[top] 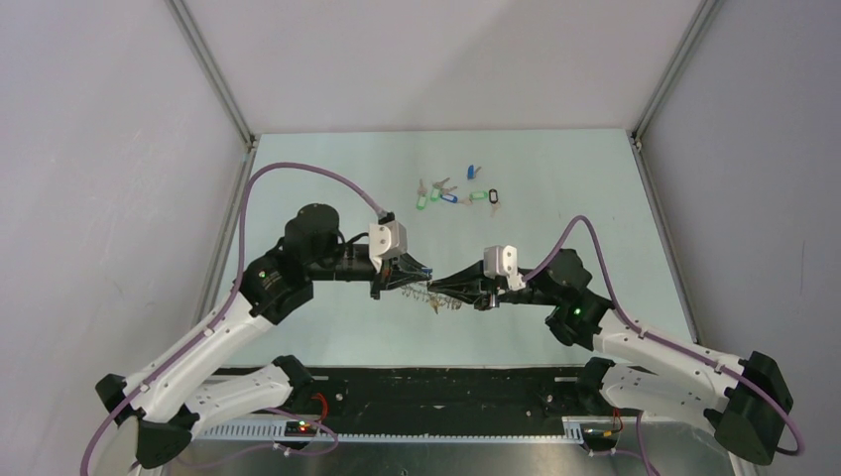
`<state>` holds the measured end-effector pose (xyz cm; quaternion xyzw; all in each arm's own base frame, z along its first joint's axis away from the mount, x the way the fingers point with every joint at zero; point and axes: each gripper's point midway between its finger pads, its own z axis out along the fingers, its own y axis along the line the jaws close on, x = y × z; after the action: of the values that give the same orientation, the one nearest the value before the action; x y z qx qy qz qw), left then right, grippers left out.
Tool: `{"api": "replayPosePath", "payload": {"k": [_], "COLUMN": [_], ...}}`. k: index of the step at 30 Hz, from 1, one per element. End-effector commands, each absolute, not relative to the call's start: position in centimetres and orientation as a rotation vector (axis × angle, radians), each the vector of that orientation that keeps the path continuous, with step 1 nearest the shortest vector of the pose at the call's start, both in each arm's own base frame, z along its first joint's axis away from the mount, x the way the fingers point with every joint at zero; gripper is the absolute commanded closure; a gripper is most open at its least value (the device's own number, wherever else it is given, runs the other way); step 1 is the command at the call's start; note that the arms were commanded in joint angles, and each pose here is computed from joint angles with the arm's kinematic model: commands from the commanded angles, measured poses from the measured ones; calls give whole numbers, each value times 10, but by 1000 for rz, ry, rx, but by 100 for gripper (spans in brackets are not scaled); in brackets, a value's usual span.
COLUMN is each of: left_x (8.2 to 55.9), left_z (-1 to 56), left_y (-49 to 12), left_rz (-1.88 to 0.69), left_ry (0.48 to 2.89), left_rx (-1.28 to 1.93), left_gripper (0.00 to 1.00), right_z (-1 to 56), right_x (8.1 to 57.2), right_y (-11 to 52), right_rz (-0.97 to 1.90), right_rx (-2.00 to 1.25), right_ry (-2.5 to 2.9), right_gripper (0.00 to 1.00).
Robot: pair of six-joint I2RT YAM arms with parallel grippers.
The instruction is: Remove the keys from the keyring
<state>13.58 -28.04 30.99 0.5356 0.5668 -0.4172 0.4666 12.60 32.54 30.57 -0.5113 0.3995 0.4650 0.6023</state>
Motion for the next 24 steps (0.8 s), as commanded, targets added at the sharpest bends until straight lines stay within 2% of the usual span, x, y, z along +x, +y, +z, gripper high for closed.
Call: {"api": "replayPosePath", "payload": {"k": [1,11,20,23,24], "left_x": [131,138,139,139,139], "left_z": [333,326,314,316,317], "left_y": [-280,-272,-264,-261,-261], "left_rz": [-1011,-897,-652,-587,-559], "left_ry": [1268,1227,1026,966,930], "left_rx": [1315,1330,1453,1475,1492], "left_gripper": [100,100,100,100,100], "right_z": [319,321,321,317,318], "right_x": [131,127,128,132,132], "right_y": [326,318,316,315,314], "right_rz": [1060,1135,1225,1203,1187], "right_rx": [-1124,-1073,-1035,-1034,-1039], "right_ry": [904,992,1066,1088,1078], "right_gripper": [100,100,100,82,79]}}
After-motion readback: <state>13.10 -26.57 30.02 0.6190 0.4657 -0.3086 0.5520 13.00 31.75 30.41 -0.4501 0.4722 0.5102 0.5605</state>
